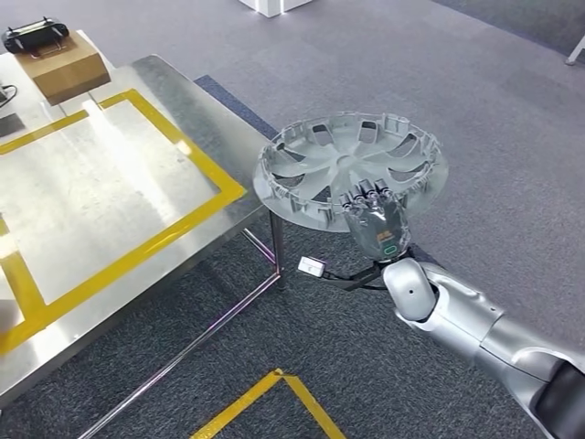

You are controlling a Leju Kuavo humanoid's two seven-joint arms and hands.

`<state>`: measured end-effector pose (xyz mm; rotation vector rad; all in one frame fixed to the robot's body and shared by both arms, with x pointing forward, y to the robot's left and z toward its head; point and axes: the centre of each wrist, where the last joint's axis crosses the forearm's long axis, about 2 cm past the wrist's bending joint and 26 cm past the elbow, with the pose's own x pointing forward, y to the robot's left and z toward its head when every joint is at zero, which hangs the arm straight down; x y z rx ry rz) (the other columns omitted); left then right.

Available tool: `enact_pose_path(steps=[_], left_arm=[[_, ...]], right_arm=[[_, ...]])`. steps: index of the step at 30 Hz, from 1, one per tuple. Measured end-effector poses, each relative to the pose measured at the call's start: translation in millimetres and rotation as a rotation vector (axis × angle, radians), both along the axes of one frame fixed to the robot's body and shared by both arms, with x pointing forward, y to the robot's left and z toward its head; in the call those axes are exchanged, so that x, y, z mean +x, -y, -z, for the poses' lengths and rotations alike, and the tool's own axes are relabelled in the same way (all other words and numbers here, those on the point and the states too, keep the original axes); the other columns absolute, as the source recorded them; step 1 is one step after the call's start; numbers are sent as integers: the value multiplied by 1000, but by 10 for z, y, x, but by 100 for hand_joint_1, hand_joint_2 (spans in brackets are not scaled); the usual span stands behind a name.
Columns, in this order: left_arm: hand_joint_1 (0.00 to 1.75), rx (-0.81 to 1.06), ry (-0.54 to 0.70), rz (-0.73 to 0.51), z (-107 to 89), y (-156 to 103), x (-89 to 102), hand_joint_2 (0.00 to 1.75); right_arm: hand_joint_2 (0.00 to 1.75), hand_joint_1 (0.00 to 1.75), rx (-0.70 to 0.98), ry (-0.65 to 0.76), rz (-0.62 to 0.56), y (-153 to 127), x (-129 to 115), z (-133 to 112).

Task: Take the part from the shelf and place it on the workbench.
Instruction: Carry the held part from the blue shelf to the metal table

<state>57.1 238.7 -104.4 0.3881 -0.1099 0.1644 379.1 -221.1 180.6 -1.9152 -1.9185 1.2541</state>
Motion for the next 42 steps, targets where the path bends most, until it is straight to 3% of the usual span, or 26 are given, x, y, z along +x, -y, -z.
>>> enact_pose_path(steps=[7,16,42], left_arm=[[0,10,0,-11,13,-98,-25,175],[0,17,0,-15,18,-156,-27,175],[0,6,5,-33,29,-201,-67,175]], right_arm=[[175,175,20,9,-41,-323,62,-55],[175,175,28,5,-60,-519,73,-76],[175,175,11,7,-59,-629,131,-104]])
